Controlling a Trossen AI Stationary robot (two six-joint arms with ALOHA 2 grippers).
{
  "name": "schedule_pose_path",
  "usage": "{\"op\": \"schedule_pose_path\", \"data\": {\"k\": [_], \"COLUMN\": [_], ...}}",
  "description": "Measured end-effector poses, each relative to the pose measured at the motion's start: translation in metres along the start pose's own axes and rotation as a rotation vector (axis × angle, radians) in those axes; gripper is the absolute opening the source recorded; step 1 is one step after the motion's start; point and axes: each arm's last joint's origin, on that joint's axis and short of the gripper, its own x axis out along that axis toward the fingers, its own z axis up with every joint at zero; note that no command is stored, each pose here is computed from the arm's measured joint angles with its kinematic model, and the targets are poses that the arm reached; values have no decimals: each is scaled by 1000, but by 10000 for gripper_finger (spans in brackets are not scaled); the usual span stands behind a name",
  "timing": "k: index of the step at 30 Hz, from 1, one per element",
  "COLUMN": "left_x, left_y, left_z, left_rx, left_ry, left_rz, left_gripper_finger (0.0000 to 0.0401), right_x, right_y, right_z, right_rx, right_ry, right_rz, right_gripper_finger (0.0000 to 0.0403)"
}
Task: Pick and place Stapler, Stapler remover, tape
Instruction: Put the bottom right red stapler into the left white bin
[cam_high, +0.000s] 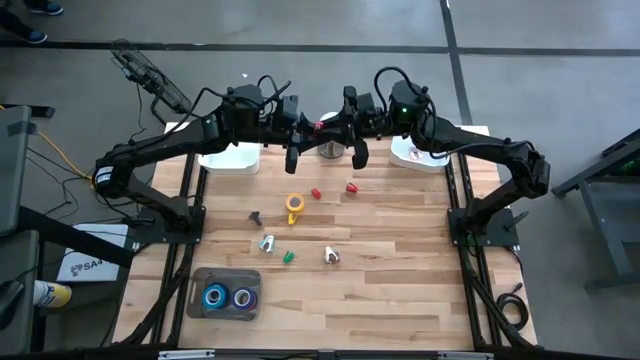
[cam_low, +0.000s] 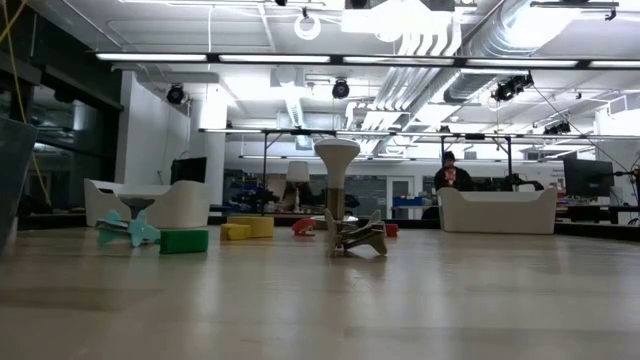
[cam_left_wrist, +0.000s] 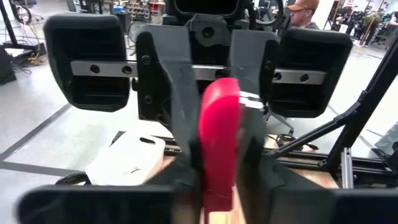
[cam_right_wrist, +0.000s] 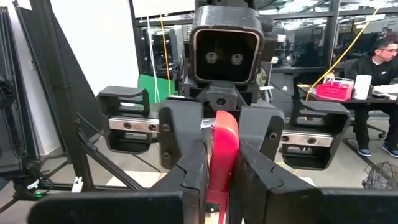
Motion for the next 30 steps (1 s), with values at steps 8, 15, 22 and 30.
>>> {"op": "schedule_pose_path", "data": {"k": [8,15,22,30], "left_x": [0,0,0,-2], "left_y": [0,0,0,4], "left_z": [-1,-1,-1,-4], "left_rx": [-1,-3,-2,-12], "left_ry": [6,8,5,47], "left_rz": [3,11,27,153], "left_gripper_finger": [33,33,33,33], "right_x": [0,0,-3,-19], "right_y": [0,-1,1,0], "right_z": [-1,-1,3,15], "right_rx": [8,16,21,29], "right_ry": [8,8,1,-9], "right_rz": [-2,-13,-16,-40], "right_gripper_finger": [47,111,179,199]}}
